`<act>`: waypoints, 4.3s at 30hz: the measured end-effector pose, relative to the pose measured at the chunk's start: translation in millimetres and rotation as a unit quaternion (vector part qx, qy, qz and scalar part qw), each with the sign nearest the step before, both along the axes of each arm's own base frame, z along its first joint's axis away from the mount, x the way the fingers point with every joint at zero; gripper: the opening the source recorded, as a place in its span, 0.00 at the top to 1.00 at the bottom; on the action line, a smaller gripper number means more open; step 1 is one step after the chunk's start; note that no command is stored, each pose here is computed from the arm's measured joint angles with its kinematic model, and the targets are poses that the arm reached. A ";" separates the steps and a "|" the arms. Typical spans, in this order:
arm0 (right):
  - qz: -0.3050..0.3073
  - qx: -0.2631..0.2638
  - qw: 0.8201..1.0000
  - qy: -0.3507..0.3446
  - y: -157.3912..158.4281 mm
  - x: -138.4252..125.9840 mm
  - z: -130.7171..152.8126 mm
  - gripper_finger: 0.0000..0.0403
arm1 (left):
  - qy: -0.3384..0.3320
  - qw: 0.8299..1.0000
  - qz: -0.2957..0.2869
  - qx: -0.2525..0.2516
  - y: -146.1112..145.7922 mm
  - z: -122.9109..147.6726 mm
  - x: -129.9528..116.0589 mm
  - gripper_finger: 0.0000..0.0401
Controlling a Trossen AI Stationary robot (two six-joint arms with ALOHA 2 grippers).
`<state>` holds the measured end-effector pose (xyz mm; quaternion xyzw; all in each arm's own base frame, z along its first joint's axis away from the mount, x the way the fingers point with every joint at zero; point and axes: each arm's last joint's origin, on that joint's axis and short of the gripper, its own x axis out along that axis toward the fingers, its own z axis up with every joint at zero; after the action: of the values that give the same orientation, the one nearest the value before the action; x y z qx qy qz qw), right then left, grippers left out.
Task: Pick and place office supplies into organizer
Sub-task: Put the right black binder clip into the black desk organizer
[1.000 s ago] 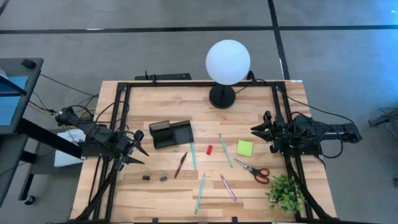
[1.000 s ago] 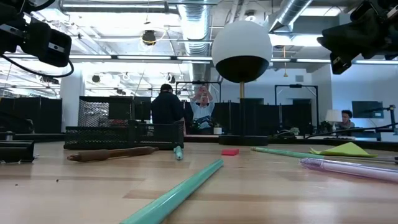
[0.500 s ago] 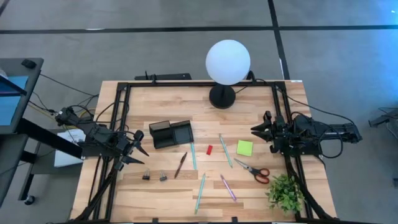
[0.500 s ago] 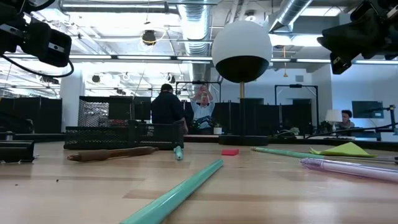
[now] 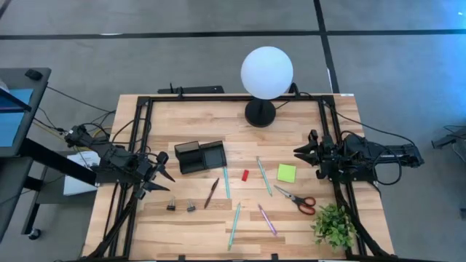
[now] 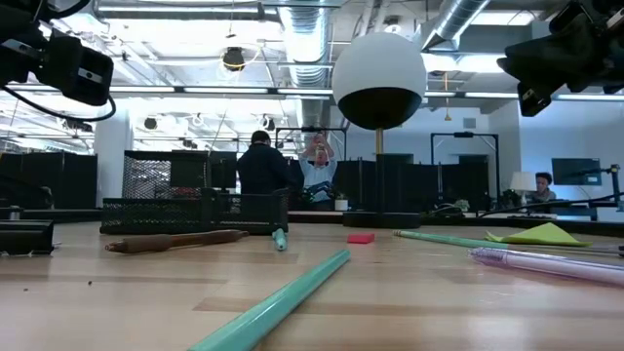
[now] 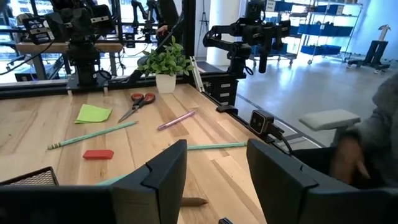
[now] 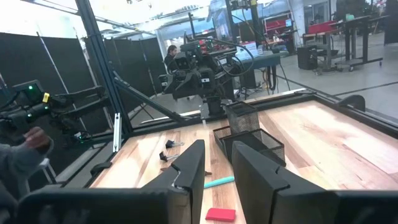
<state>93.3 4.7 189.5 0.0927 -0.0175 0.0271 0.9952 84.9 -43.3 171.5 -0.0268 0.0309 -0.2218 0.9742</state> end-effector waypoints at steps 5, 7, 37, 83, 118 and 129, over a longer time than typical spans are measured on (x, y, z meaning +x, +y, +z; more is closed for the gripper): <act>0.000 0.000 1.000 0.000 0.0 0.0 -0.1 0.81 | -0.020 1.000 0.003 -0.023 0.0 4.5 0.4 0.59; 0.000 0.000 1.000 0.000 0.0 0.0 0.0 0.81 | -0.030 0.999 0.003 -0.044 0.0 8.2 0.2 0.59; -0.007 -0.024 0.991 -0.130 -0.3 -4.2 24.5 0.81 | 0.030 0.992 0.104 -0.061 1.2 43.5 9.7 0.59; -0.005 0.047 0.994 0.100 1.8 40.2 -17.6 0.81 | 0.352 0.932 0.085 0.013 -78.3 -57.1 89.4 0.59; -0.006 0.042 0.993 0.111 1.9 41.7 -20.3 0.81 | 0.352 0.928 0.115 0.028 -79.8 -71.5 93.9 0.59; -0.006 0.042 0.993 0.111 1.9 41.7 -20.3 0.81 | 0.342 0.930 0.130 0.043 -78.4 -71.8 94.1 0.76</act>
<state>135.0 6.6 169.2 0.1365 0.0915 0.0101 0.9864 178.9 -121.6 99.6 -0.0632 0.3680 -0.0695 0.9251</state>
